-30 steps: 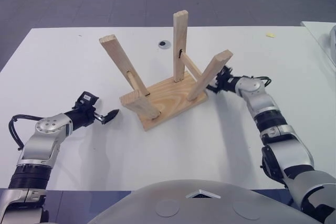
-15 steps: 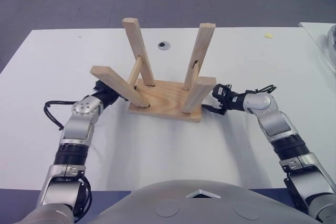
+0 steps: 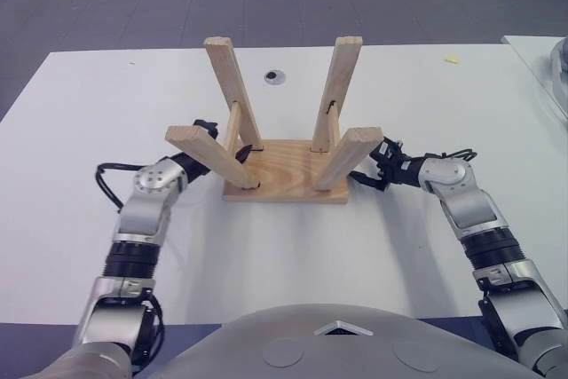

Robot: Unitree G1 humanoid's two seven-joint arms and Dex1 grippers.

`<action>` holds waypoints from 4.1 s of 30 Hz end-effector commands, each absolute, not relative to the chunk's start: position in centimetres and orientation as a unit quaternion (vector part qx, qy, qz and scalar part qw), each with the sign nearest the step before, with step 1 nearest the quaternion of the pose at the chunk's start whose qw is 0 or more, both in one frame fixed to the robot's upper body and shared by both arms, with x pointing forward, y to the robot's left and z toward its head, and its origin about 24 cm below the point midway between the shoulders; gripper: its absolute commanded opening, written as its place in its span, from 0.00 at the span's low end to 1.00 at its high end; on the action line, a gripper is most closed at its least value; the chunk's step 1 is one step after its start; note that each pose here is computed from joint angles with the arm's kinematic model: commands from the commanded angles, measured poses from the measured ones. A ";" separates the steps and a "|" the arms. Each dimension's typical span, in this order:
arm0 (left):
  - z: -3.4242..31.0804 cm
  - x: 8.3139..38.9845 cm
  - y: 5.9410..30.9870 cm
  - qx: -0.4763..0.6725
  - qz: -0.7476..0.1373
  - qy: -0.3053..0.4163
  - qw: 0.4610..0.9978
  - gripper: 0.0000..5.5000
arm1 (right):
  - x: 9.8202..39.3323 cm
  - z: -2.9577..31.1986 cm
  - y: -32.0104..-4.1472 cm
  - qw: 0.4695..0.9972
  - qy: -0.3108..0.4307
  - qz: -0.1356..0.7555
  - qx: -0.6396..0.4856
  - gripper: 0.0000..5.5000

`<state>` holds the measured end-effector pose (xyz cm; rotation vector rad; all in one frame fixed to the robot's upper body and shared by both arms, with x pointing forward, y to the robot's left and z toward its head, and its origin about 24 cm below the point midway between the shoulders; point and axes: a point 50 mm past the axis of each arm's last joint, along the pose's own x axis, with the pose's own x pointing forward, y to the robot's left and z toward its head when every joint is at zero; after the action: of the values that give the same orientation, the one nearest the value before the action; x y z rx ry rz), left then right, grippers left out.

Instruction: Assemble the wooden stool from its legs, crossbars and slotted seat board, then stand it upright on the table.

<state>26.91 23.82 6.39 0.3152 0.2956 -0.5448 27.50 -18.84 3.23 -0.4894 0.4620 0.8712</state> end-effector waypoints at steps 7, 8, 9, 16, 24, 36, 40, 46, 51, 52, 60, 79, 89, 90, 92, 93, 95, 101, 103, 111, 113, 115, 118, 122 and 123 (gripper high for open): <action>4.9 23.6 29.8 0.303 -0.298 0.248 0.870 0.98 | 26.8 3.8 -18.9 0.840 0.219 0.428 -0.252 0.73; 4.2 23.3 29.2 0.314 -0.309 0.253 0.862 0.98 | 26.6 4.1 -18.8 0.838 0.213 0.432 -0.257 0.73; 3.8 23.2 28.7 0.320 -0.315 0.254 0.857 0.98 | 26.4 4.4 -18.7 0.836 0.209 0.435 -0.260 0.73; 1.6 21.8 26.0 0.313 -0.355 0.255 0.843 0.98 | 23.5 4.6 -19.2 0.791 0.227 0.470 -0.321 0.73; 1.5 21.5 25.1 0.294 -0.386 0.247 0.839 0.98 | 23.3 3.4 -18.9 0.820 0.237 0.432 -0.291 0.73; 2.1 23.8 20.8 0.269 -0.439 0.190 0.836 0.98 | 23.6 3.8 -16.9 0.824 0.221 0.450 -0.265 0.73; 3.3 24.3 20.6 0.278 -0.438 0.175 0.837 0.98 | 24.5 5.5 -16.9 0.842 0.196 0.443 -0.237 0.73; 9.4 26.9 21.7 0.293 -0.408 0.098 0.859 0.98 | 26.2 9.4 -17.1 0.882 0.137 0.428 -0.143 0.73; 11.3 27.5 22.1 0.293 -0.398 0.076 0.866 0.98 | 26.0 9.1 -16.8 0.879 0.141 0.431 -0.149 0.73; 11.1 27.3 22.2 0.289 -0.398 0.080 0.867 0.98 | 25.9 9.0 -16.8 0.877 0.143 0.433 -0.148 0.73; 7.9 24.5 23.8 0.206 -0.493 0.208 0.820 0.98 | 26.5 8.3 -18.9 0.842 0.181 0.482 -0.160 0.73; 6.9 28.4 19.5 0.133 -0.604 0.171 0.767 0.98 | 27.4 7.8 -17.9 0.767 0.216 0.591 -0.123 0.73; 5.9 27.6 20.8 0.146 -0.603 0.198 0.759 0.98 | 27.9 7.9 -17.4 0.773 0.193 0.595 -0.103 0.73; 5.8 27.5 20.8 0.145 -0.604 0.200 0.758 0.98 | 27.8 8.1 -17.2 0.770 0.187 0.604 -0.090 0.73; 5.7 27.4 21.0 0.145 -0.604 0.203 0.757 0.98 | 27.6 8.5 -16.8 0.764 0.182 0.615 -0.074 0.73; 5.6 27.4 21.1 0.144 -0.603 0.205 0.757 0.98 | 27.4 8.5 -16.7 0.761 0.182 0.619 -0.070 0.73; 5.6 27.2 21.2 0.143 -0.603 0.207 0.758 0.98 | 27.1 8.4 -16.4 0.755 0.186 0.626 -0.064 0.73; 5.4 26.7 22.2 0.123 -0.576 0.195 0.784 0.82 | 26.9 8.1 -15.8 0.748 0.191 0.633 -0.059 0.53; 5.2 26.6 22.2 0.117 -0.570 0.186 0.792 0.78 | 26.9 8.0 -15.8 0.748 0.192 0.632 -0.060 0.48; 5.1 25.8 21.3 0.078 -0.574 0.163 0.799 0.53 | 26.7 7.7 -15.8 0.750 0.195 0.630 -0.059 0.25; 5.0 25.5 21.2 0.072 -0.576 0.162 0.798 0.46 | 26.7 7.7 -15.8 0.752 0.195 0.628 -0.058 0.24; 5.0 25.4 21.3 0.071 -0.573 0.160 0.801 0.40 | 26.7 7.6 -15.8 0.754 0.193 0.625 -0.056 0.24; 5.2 25.5 21.8 0.064 -0.562 0.156 0.810 0.32 | 26.8 7.7 -15.8 0.761 0.188 0.619 -0.051 0.24; 5.7 25.9 22.2 0.052 -0.550 0.145 0.821 0.28 | 26.9 7.7 -15.9 0.769 0.185 0.610 -0.045 0.24; 5.9 26.0 22.1 0.046 -0.551 0.141 0.821 0.28 | 27.0 7.7 -15.9 0.770 0.185 0.609 -0.042 0.24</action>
<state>25.46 21.61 5.15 0.1285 0.3316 -1.2208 26.89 -15.49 7.80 -0.1192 0.4009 1.3557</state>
